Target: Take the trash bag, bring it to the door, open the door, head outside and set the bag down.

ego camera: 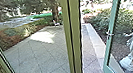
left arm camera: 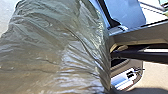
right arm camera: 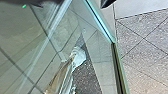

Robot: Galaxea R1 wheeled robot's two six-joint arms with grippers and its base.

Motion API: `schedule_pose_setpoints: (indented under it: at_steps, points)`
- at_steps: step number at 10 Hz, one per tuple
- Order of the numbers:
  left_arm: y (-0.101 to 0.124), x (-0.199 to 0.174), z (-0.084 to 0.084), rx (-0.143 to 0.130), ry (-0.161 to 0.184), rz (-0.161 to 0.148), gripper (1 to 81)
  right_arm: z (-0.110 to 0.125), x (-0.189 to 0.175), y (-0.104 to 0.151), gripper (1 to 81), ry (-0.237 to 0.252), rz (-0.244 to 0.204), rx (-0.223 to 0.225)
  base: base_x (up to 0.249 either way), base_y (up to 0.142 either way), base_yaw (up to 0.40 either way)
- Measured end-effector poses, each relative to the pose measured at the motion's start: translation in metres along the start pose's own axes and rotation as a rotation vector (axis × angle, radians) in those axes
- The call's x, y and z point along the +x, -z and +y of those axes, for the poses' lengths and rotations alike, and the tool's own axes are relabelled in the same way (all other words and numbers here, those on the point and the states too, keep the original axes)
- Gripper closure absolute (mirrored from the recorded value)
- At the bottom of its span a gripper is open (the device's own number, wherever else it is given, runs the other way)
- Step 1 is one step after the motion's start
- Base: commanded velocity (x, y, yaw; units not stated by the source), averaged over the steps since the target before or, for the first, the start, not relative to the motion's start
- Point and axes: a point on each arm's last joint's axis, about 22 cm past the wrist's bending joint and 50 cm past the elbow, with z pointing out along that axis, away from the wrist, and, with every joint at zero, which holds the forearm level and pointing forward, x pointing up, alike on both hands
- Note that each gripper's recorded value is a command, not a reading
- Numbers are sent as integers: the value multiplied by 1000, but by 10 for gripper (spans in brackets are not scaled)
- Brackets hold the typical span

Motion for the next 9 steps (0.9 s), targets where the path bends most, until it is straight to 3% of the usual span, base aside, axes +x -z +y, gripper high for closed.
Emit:
schedule_pose_setpoints:
  at_steps: [1,3,6,9]
  points:
    - [0,0,0,0,-3,0,811,-6,-12,-1,10,-51,-49,48,0,0,0]
    - [0,0,0,0,-3,0,811,-1,-45,-14,10,-78,-126,69,0,0,0]
    - [0,0,-1,1,-4,0,811,-16,-173,-67,10,-23,-357,111,0,0,0]
    - [1,0,-2,3,-6,1,811,-36,-308,-109,10,40,-536,157,0,0,0]
